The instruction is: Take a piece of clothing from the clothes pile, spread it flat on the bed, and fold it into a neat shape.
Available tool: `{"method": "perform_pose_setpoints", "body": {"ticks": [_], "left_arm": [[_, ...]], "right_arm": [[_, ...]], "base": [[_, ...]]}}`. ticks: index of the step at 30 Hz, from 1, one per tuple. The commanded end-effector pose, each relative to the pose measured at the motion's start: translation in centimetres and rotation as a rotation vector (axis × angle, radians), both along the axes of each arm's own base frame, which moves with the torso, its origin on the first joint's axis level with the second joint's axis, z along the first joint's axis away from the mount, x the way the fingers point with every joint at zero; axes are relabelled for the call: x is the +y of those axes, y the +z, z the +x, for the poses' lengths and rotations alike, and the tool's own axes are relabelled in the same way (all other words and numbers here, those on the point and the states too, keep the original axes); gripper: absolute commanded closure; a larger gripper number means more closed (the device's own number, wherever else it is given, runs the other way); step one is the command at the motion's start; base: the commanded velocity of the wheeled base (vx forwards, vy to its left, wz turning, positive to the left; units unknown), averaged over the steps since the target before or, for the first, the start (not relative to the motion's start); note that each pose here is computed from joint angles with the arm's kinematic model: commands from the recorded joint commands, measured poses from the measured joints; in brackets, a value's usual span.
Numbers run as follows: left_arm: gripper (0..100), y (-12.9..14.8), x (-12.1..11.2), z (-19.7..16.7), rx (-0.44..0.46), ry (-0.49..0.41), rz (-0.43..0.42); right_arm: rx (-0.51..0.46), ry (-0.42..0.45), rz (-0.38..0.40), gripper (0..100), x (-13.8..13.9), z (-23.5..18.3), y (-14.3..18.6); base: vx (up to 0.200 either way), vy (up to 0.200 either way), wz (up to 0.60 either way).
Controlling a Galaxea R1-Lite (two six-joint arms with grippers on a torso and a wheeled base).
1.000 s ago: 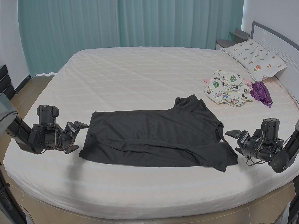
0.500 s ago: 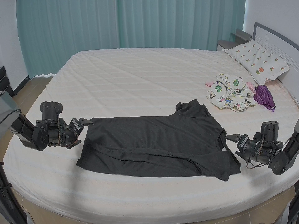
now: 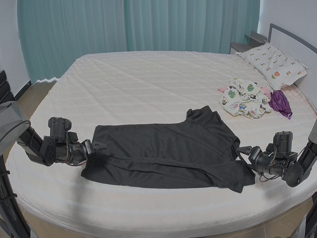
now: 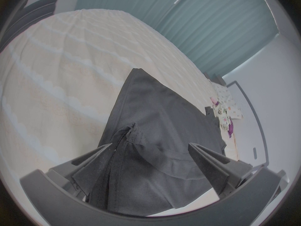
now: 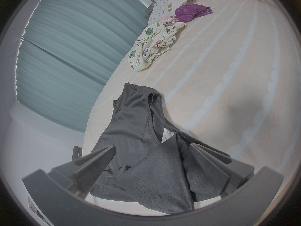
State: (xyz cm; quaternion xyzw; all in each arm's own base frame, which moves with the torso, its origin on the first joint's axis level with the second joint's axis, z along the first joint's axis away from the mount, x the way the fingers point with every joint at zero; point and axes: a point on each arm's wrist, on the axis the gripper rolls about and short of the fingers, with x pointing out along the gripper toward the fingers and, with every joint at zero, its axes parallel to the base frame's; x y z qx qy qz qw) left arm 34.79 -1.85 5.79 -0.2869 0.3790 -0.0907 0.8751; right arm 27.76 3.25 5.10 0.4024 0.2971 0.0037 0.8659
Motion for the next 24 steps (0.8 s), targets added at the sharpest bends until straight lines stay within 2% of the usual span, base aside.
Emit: {"method": "perform_pose_setpoints", "body": {"ticks": [1, 4, 10, 20, 21, 24], "left_arm": [[0, -1.0, 0.0, -0.3, 0.009, -0.047, 0.040], [0, -1.2, 0.0, -0.7, -0.016, -0.083, 0.065], [0, -1.3, -0.4, -0.3, -0.076, -0.092, 0.073], [0, -2.4, -1.3, 0.9, -0.081, -0.135, 0.109], [100, -2.4, -1.3, 0.9, -0.080, -0.136, 0.110], [100, -2.5, -1.3, 0.9, -0.079, -0.133, 0.114]], "right_arm": [[0.018, 0.010, -0.003, 0, 0.3, 0.1, -0.5], [0.025, 0.010, -0.004, 0, 0.3, 0.3, -0.8], [0.023, 0.011, -0.002, 0, 0.3, 0.3, -0.8], [-0.008, 0.011, -0.001, 0, 0.4, 0.6, -1.1], [-0.007, 0.009, -0.001, 0, 0.3, 0.6, -1.2], [-0.001, 0.011, -0.002, 0, 0.4, 0.6, -1.4]], "base": [[0.000, 0.000, 0.00], [0.000, 0.000, 0.00], [0.000, 0.000, 0.00], [0.000, 0.000, 0.00], [0.000, 0.000, 0.00], [0.000, 0.000, 0.00]]}}
